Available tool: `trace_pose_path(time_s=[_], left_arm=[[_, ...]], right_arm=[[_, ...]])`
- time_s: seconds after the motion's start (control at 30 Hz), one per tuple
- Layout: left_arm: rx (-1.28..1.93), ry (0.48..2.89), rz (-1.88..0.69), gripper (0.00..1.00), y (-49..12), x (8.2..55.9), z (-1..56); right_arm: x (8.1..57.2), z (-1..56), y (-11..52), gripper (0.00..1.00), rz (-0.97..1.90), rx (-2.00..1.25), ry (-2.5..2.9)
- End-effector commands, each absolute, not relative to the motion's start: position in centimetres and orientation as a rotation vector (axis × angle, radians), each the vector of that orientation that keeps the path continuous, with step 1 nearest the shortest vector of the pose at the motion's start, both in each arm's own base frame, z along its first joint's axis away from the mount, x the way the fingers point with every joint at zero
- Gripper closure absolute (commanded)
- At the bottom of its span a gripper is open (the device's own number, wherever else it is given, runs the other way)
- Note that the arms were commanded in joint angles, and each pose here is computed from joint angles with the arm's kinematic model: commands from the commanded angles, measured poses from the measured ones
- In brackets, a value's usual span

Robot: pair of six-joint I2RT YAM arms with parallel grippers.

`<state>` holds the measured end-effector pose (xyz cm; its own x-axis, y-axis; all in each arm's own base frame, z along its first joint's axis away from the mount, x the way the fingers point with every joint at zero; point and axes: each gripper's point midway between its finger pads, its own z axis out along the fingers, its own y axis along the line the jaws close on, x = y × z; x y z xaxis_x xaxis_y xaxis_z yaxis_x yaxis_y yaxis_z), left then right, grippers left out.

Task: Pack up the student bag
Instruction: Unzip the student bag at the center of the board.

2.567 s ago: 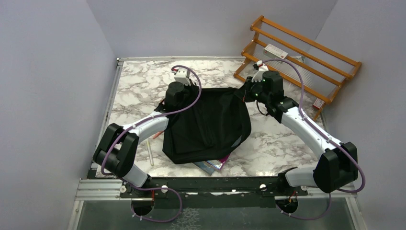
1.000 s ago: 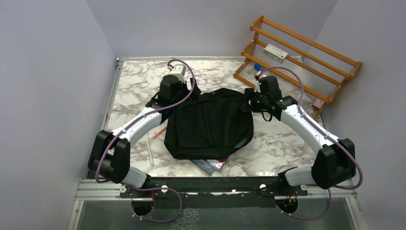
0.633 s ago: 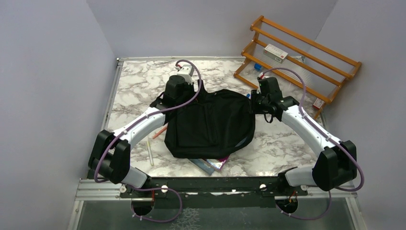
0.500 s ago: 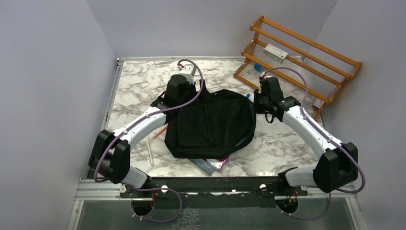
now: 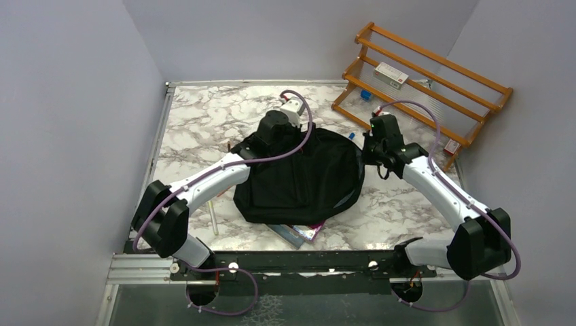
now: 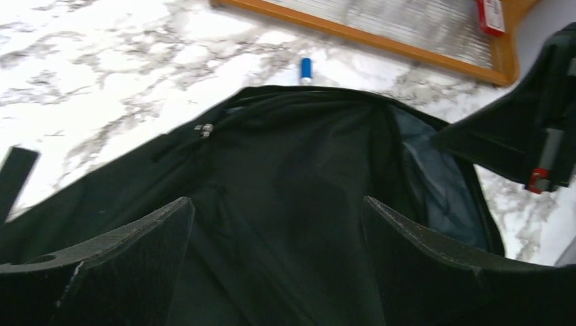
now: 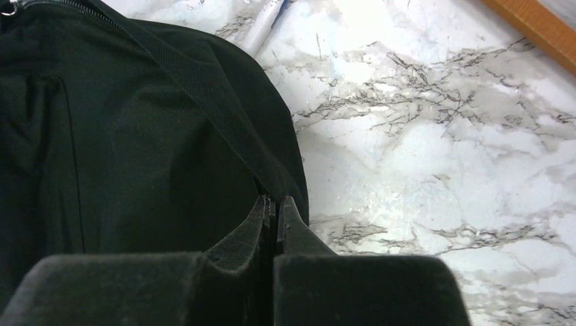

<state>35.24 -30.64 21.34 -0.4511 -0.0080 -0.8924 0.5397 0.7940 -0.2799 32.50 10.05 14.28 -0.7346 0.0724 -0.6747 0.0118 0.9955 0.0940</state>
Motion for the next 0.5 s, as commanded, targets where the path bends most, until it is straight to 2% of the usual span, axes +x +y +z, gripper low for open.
trace_pose_path(time_s=[0.0,0.3,0.47], left_arm=[[0.412,1.97,-0.755,0.08,-34.2,33.8,21.5],[0.45,2.0,-0.852,0.13,-40.3,31.4,20.6],[0.501,2.021,-0.872,0.24,-43.4,30.7,19.4]], right_arm=[[32.4,14.6,10.3,0.99,0.201,0.131,2.321],[31.6,14.2,10.0,0.99,0.375,0.279,2.264],[30.7,13.8,9.5,0.99,0.526,0.346,2.224]])
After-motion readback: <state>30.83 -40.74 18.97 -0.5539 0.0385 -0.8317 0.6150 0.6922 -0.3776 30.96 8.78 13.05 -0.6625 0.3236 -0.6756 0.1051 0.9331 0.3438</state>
